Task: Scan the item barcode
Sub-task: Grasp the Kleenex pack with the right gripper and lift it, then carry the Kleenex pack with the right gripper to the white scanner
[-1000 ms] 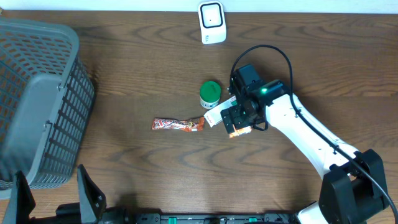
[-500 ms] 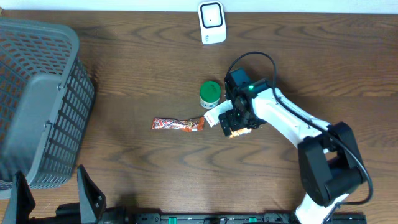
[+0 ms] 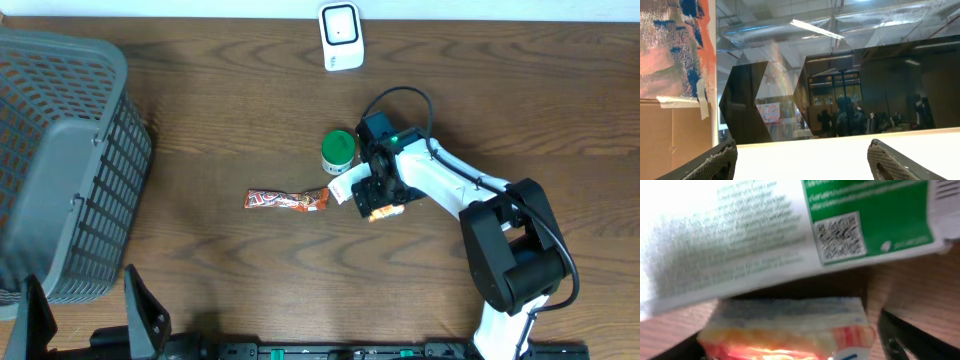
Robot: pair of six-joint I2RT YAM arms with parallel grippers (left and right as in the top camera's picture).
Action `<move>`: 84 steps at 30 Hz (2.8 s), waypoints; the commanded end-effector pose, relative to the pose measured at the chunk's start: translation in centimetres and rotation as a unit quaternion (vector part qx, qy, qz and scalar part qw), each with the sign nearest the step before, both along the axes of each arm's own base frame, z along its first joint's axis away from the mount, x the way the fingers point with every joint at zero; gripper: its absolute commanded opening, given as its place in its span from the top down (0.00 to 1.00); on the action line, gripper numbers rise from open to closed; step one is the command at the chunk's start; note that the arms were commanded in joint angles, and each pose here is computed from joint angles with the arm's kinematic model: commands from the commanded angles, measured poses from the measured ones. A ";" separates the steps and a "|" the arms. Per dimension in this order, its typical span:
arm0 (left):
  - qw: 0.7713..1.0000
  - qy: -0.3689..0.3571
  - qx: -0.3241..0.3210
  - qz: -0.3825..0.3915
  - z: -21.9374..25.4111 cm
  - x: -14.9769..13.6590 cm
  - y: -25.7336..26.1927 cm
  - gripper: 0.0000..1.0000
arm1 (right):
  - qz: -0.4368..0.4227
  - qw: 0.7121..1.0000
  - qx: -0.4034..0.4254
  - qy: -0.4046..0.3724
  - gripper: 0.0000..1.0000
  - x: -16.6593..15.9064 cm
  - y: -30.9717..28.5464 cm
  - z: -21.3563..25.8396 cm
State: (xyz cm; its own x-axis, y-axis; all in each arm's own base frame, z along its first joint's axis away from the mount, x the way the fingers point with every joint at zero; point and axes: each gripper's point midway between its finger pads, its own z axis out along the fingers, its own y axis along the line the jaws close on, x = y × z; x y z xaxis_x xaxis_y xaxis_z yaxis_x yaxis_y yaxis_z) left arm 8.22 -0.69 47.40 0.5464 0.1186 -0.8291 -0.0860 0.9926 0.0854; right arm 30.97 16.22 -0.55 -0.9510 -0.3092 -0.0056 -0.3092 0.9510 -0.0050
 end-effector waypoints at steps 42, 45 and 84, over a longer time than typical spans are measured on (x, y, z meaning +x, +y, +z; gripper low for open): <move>0.988 0.150 -0.026 -0.005 -8.4 5.4 0.8 0.16 | -0.214 0.810 0.415 0.356 0.33 -5.3 11.0 8.4; 0.983 0.183 -0.032 -0.005 -10.0 5.8 0.9 0.16 | -0.241 0.792 0.414 0.378 0.33 -5.3 11.3 8.9; 0.916 0.395 -0.072 -0.005 -20.9 5.7 0.9 0.16 | -0.101 0.819 0.531 0.193 0.43 -1.3 12.7 17.7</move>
